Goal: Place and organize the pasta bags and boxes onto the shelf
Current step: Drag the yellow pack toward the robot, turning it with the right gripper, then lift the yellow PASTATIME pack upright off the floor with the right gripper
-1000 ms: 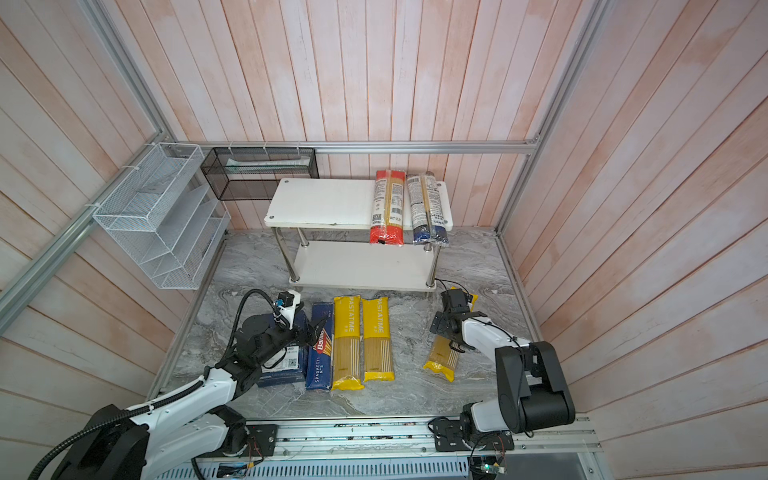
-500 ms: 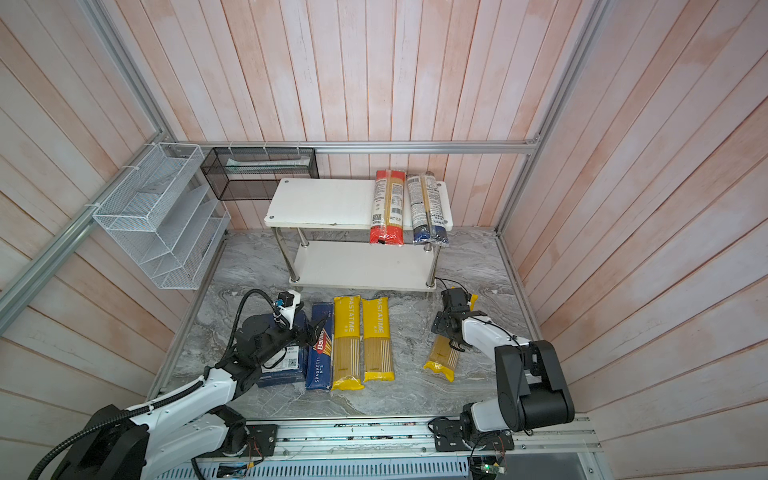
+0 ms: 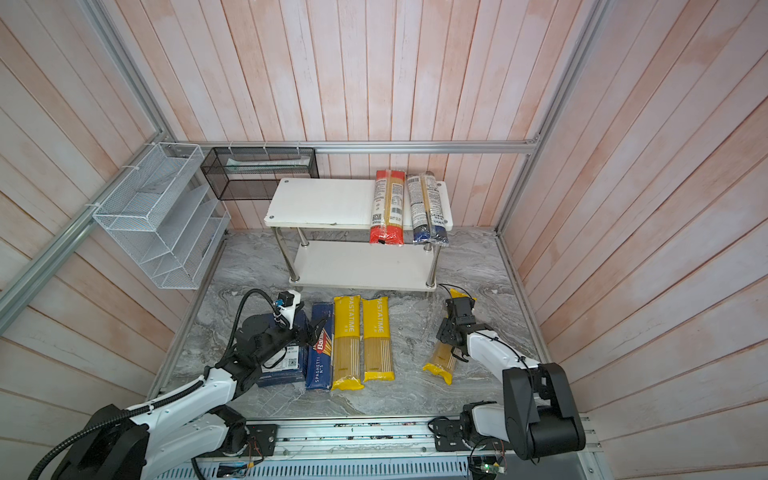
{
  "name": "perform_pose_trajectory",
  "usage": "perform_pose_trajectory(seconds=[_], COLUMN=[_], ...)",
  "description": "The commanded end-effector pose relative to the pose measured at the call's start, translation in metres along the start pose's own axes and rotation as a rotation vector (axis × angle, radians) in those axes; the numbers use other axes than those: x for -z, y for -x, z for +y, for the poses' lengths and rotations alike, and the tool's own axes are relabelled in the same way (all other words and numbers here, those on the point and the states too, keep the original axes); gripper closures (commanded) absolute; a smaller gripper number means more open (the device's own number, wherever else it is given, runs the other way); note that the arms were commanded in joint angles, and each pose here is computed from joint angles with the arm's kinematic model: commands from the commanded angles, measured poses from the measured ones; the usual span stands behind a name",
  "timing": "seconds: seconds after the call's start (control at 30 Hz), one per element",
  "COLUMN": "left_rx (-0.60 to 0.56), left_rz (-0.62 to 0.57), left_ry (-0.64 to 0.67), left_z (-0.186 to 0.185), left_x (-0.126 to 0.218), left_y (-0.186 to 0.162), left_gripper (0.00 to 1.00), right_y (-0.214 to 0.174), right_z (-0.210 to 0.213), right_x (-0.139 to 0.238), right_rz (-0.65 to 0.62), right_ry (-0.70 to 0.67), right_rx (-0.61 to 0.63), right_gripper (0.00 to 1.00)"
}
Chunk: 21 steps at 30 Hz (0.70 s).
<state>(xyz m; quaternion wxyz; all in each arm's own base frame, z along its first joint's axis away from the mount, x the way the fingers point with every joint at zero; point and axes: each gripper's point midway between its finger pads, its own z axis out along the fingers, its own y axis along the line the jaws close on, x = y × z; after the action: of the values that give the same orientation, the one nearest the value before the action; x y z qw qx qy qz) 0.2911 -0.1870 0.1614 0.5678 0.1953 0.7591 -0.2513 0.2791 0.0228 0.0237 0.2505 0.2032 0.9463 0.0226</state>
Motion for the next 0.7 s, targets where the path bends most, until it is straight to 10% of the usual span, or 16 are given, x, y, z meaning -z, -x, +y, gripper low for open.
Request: perform_pose_trajectory(seconds=[0.0, 0.67], left_rx=[0.004, -0.002], left_rz=[-0.033, -0.057], left_ry=[-0.04, -0.041], left_z=[-0.009, -0.01], left_x=[0.001, 0.007], left_y=[0.01, 0.015], left_gripper=[0.0, 0.0], right_y=[-0.02, -0.002], right_z=[-0.001, 0.011], right_x=[-0.002, 0.023], right_rz=[0.061, -0.057], right_ry=[0.022, 0.129], right_rx=[-0.006, -0.024], right_gripper=[0.45, 0.74])
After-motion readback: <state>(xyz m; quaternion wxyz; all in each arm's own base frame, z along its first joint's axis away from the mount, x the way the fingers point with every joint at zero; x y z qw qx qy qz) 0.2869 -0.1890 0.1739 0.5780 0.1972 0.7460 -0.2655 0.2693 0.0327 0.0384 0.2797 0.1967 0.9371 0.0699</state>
